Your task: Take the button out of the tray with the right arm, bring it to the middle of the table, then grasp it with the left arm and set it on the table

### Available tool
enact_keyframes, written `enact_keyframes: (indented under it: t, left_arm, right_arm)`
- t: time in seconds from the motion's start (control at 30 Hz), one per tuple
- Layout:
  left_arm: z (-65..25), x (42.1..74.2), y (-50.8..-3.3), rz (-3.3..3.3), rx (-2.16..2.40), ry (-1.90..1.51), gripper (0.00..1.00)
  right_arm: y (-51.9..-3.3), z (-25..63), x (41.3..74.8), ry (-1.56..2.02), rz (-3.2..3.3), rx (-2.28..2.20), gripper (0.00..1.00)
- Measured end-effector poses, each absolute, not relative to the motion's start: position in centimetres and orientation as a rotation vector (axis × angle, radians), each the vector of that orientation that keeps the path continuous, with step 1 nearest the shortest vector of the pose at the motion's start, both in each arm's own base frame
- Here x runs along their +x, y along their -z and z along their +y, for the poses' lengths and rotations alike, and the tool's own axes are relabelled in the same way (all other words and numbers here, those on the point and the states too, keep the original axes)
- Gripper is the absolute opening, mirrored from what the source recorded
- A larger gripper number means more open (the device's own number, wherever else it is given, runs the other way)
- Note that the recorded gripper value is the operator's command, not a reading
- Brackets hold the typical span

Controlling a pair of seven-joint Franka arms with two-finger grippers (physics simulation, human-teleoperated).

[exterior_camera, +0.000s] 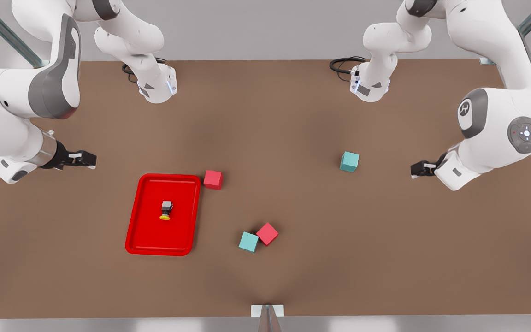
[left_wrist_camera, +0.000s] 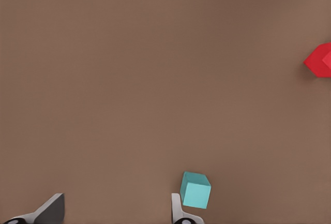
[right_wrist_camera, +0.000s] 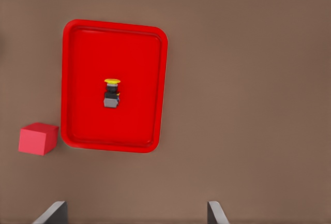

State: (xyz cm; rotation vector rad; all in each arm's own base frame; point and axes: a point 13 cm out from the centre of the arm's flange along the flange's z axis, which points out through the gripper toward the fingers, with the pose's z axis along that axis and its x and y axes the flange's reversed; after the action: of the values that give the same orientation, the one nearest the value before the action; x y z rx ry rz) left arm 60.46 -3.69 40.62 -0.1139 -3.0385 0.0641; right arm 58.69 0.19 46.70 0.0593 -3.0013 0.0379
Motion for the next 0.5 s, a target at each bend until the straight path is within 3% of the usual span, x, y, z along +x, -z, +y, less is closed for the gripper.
enact_keyframes:
  t: [0.27, 0.4, 0.5]
  left_arm:
    - [-2.2, 59.9, -39.7, -3.000, -0.102, -0.054, 1.00]
    - [-3.6, 62.1, -33.5, -2.924, -0.135, -0.051, 1.00]
    - [-5.2, 62.9, -32.8, -2.938, -0.190, -0.012, 1.00]
  right_arm:
    - [-44.7, 0.1, 59.0, -0.047, -2.968, 0.079, 1.00]
    - [-41.1, 0.5, 60.1, -0.050, -2.927, 0.095, 1.00]
    - [-36.1, 1.1, 61.6, -0.049, -2.884, 0.113, 1.00]
